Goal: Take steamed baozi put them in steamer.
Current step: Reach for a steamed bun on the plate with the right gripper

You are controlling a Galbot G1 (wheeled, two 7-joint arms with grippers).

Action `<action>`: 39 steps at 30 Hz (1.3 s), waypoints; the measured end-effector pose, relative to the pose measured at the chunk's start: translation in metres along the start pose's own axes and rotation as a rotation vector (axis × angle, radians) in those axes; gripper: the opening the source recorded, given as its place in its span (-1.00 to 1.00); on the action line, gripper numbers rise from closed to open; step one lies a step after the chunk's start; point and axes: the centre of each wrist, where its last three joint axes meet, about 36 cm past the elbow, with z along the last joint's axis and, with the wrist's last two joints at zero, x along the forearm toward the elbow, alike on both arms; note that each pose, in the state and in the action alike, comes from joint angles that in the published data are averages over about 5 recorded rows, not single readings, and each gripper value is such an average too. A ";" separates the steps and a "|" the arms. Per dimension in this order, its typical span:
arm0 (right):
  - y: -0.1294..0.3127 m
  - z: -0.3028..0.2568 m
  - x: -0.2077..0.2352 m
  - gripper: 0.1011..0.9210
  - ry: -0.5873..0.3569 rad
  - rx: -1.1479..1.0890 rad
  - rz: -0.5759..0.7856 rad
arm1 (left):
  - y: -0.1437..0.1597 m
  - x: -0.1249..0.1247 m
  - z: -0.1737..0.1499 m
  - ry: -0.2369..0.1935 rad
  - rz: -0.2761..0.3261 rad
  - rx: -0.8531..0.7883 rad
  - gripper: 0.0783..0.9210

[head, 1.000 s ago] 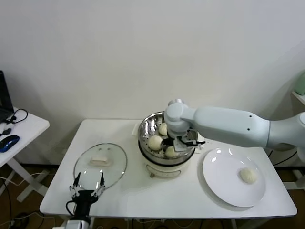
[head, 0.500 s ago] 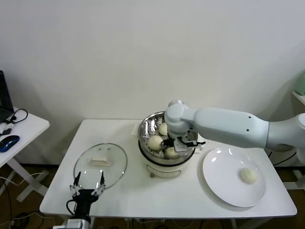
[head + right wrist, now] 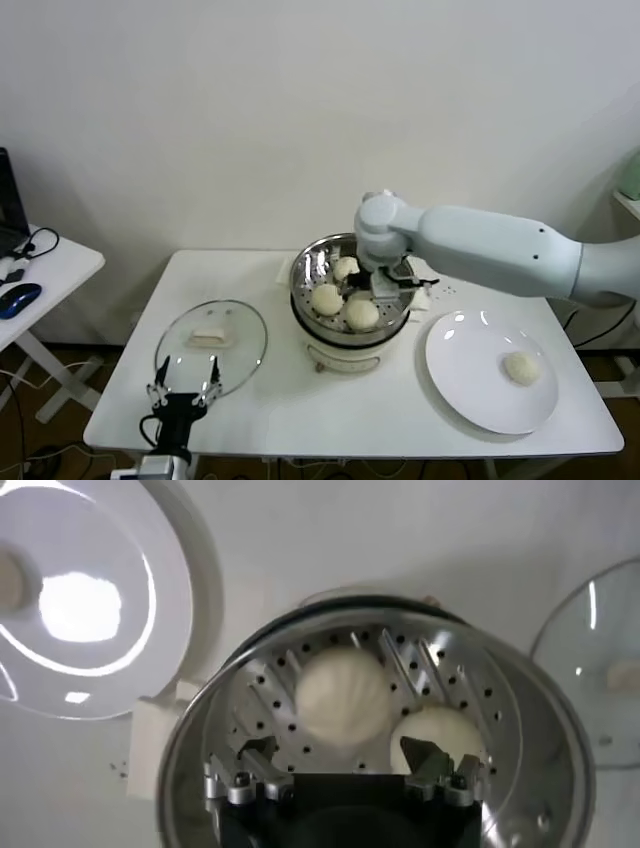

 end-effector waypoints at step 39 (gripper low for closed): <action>0.376 -0.042 -0.085 0.76 -0.230 -1.439 -0.025 | -0.006 0.007 -0.014 -0.038 0.027 0.017 0.77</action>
